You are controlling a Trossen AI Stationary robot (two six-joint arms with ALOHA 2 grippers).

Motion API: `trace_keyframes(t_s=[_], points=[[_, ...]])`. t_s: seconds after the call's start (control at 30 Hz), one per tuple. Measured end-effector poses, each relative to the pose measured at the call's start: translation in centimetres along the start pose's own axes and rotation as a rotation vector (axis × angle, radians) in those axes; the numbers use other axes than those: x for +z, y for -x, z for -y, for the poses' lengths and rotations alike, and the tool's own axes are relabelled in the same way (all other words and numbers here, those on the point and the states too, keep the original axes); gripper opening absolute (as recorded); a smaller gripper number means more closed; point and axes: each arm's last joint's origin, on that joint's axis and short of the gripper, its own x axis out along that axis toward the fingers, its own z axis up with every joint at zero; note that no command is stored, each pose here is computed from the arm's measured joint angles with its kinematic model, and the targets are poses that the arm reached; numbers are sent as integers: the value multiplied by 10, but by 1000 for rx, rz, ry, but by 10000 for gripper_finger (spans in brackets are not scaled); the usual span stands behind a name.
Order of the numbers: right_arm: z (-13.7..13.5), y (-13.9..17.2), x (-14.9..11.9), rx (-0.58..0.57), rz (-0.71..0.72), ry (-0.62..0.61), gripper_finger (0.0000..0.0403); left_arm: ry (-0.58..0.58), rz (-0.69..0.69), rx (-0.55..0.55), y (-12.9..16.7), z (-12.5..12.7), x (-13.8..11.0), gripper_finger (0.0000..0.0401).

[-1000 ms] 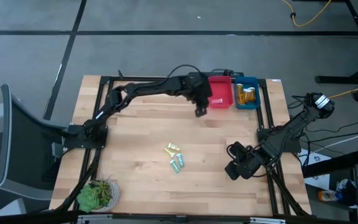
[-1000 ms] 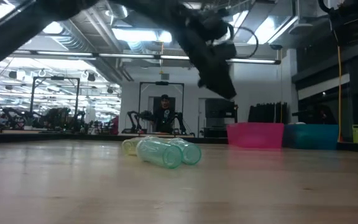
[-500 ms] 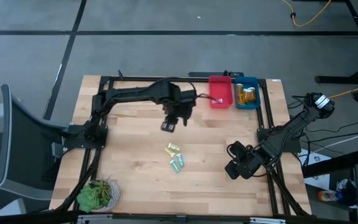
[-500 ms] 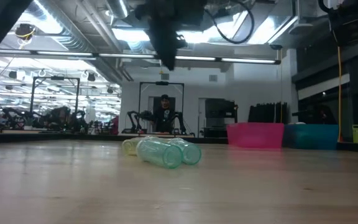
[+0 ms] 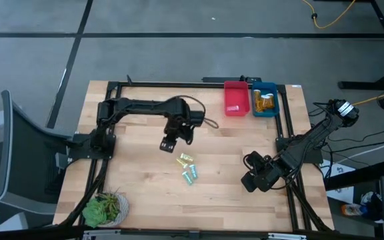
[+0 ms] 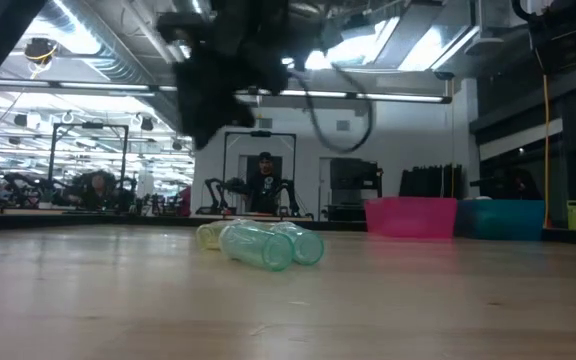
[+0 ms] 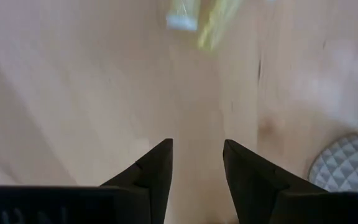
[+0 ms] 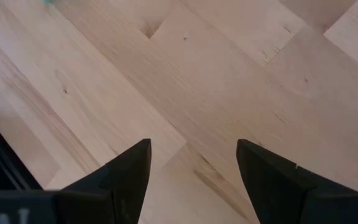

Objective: Pick and place medicine bottles into bin by pill shape (circle, oval)
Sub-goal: Put the yellow tablet bottle into the red bin

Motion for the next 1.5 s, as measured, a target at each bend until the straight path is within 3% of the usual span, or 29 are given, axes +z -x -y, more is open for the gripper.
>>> trace_keyframes(t_s=[0.17, 0.27, 0.5, 0.67, 0.77, 1.13, 1.5], points=[[0, 0, 0, 1, 7, 0, 239, 16, -70, -23, -23, 17, -24, 135], [0, 0, 0, 3, 14, -1, 239, 30, 11, 6, -26, 27, -40, 135], [-1, 0, 0, 6, 15, -3, 239, -29, 479, 104, -32, 49, -66, 135], [-1, 0, 0, 6, 16, -2, 239, -114, 754, 215, -46, 55, -55, 135], [-1, 0, 1, 6, 17, -3, 239, -128, 836, 234, -51, 56, -41, 135], [-1, 0, 0, 6, 17, -5, 239, -159, 719, 236, -78, 45, 5, 135], [-1, 0, 0, 7, 17, -5, 239, -117, 599, 250, -103, 23, 12, 135]])
